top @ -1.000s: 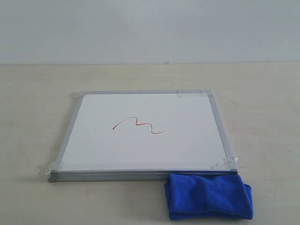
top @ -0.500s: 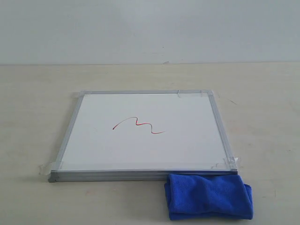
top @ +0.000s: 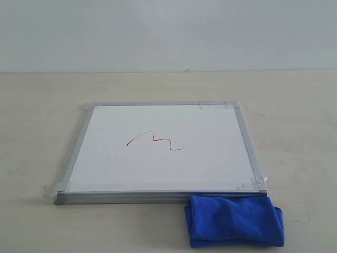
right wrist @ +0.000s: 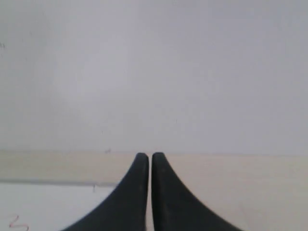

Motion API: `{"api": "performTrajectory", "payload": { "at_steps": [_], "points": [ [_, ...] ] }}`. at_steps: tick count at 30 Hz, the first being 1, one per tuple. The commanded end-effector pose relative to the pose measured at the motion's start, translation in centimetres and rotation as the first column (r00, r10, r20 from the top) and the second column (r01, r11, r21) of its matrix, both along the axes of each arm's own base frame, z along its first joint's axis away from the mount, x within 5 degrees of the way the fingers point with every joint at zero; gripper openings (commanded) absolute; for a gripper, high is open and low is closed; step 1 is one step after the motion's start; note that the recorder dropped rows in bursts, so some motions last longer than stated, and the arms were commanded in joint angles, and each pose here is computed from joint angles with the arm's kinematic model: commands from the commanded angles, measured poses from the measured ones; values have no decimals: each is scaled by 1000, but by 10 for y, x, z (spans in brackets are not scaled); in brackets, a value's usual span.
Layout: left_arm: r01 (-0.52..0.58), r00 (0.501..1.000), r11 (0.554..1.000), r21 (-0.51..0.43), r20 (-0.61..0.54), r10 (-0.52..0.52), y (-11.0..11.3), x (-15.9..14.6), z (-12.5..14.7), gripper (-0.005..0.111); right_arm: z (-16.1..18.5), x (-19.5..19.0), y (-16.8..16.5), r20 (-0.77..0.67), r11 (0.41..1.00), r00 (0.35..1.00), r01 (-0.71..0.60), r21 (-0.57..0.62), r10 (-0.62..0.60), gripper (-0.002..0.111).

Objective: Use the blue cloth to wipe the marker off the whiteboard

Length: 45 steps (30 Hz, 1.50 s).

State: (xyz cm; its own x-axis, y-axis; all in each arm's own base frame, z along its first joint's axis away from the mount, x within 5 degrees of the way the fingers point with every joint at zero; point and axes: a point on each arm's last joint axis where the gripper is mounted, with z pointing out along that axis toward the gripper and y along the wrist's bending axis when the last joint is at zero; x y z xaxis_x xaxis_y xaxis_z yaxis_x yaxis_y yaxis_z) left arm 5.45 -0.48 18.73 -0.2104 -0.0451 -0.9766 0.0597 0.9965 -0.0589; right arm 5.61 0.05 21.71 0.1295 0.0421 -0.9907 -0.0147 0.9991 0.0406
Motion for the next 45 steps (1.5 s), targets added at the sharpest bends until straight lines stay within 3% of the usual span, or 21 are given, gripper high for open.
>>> {"api": "performTrajectory", "payload": {
  "at_steps": [1, 10, 14, 20, 25, 32, 38, 41, 45],
  "points": [
    [-3, 1000, 1000, 4, 5, 3, 0, 0, 0, 5, 15, -3, 0, 36, 1000, 999, 2, 21, -3, 0],
    [-3, 1000, 1000, 4, 5, 3, 0, 0, 0, 5, 63, 18, 1, -222, 1000, 975, -3, 20, 7, 0],
    [-3, 1000, 1000, 4, 5, 3, 0, 0, 0, 5, 83, 26, 0, -145, 1000, 989, -1, 27, 5, 0],
    [-3, 1000, 1000, 4, 5, 3, 0, 0, 0, 5, 104, 25, 0, 80, 1000, 997, 3, 26, -5, 0],
    [-3, 1000, 1000, 4, 5, 3, 0, 0, 0, 5, 106, 26, -1, 95, 1000, 995, 4, 27, -6, 0],
    [-3, 1000, 1000, 4, 5, 3, 0, 0, 0, 5, 92, 47, 0, -60, 1000, 998, 5, 27, -4, 0],
    [-3, 1000, 1000, 4, 5, 3, 0, 0, 0, 5, 71, 83, 3, -280, 1000, 960, -10, 24, 17, 0],
    [-3, 1000, 1000, 4, 5, 3, 0, 0, 0, 5, 67, 101, 11, -368, 997, 928, -71, -19, 59, 0],
    [-3, 1000, 1000, 4, 5, 3, 0, 0, 0, 5, 70, 123, 35, -521, 952, 843, -256, -166, 136, 0]
  ]
}}
